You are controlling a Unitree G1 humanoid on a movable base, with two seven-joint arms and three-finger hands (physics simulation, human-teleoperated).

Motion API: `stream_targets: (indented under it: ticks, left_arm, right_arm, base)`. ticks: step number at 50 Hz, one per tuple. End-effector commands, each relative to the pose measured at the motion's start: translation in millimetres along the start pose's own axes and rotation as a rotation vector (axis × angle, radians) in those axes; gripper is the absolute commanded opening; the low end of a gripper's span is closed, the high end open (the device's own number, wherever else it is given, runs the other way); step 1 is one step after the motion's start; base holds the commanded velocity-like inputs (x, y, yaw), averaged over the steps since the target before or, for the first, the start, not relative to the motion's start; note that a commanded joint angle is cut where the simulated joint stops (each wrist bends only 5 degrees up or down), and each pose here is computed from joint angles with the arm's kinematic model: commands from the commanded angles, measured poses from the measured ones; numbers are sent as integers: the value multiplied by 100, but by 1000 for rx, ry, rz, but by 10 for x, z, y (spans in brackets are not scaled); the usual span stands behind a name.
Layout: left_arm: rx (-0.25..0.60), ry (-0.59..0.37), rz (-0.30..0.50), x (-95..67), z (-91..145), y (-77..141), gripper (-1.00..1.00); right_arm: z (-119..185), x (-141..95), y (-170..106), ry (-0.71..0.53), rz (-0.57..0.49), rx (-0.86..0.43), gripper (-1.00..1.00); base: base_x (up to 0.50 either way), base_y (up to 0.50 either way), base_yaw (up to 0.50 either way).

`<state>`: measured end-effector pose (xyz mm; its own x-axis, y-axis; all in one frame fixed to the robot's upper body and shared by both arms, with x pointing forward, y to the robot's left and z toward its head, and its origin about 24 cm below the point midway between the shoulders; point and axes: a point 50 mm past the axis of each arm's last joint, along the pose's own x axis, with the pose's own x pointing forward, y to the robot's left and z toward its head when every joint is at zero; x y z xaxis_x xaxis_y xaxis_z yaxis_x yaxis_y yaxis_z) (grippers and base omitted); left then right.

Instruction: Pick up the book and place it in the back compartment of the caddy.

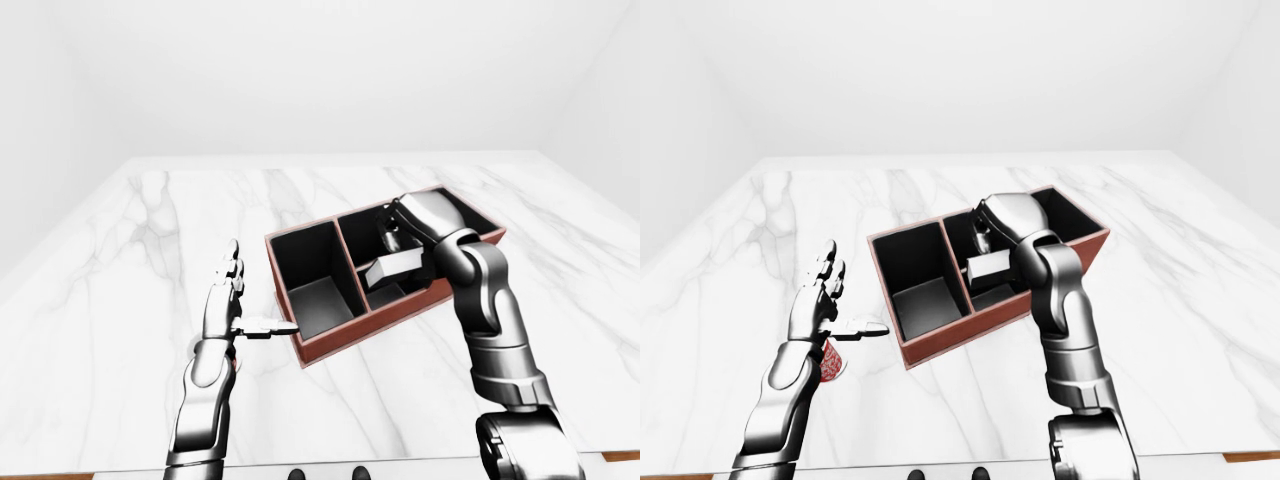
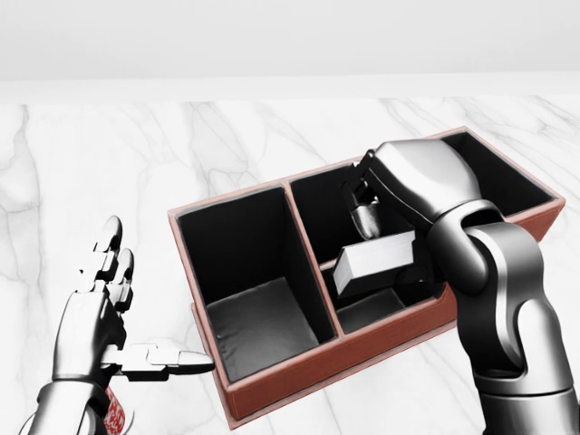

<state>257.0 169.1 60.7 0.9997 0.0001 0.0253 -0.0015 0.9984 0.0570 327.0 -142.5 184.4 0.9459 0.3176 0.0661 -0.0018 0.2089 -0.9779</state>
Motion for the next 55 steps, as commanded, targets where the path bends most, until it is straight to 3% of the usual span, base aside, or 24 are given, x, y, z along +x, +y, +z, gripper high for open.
stream_targets:
  ticks: [1, 55]
  left_arm:
    - [0, 3, 0, 0, -6, -2, 100]
    - [2, 12, -1, 0, -28, -9, 100]
  right_arm:
    - [-23, 31, -10, -1, -33, 3, -100]
    - [-214, 182, 287, 76, 7, 17, -100]
  base:
    - [0, 0, 0]
    - [0, 0, 0]
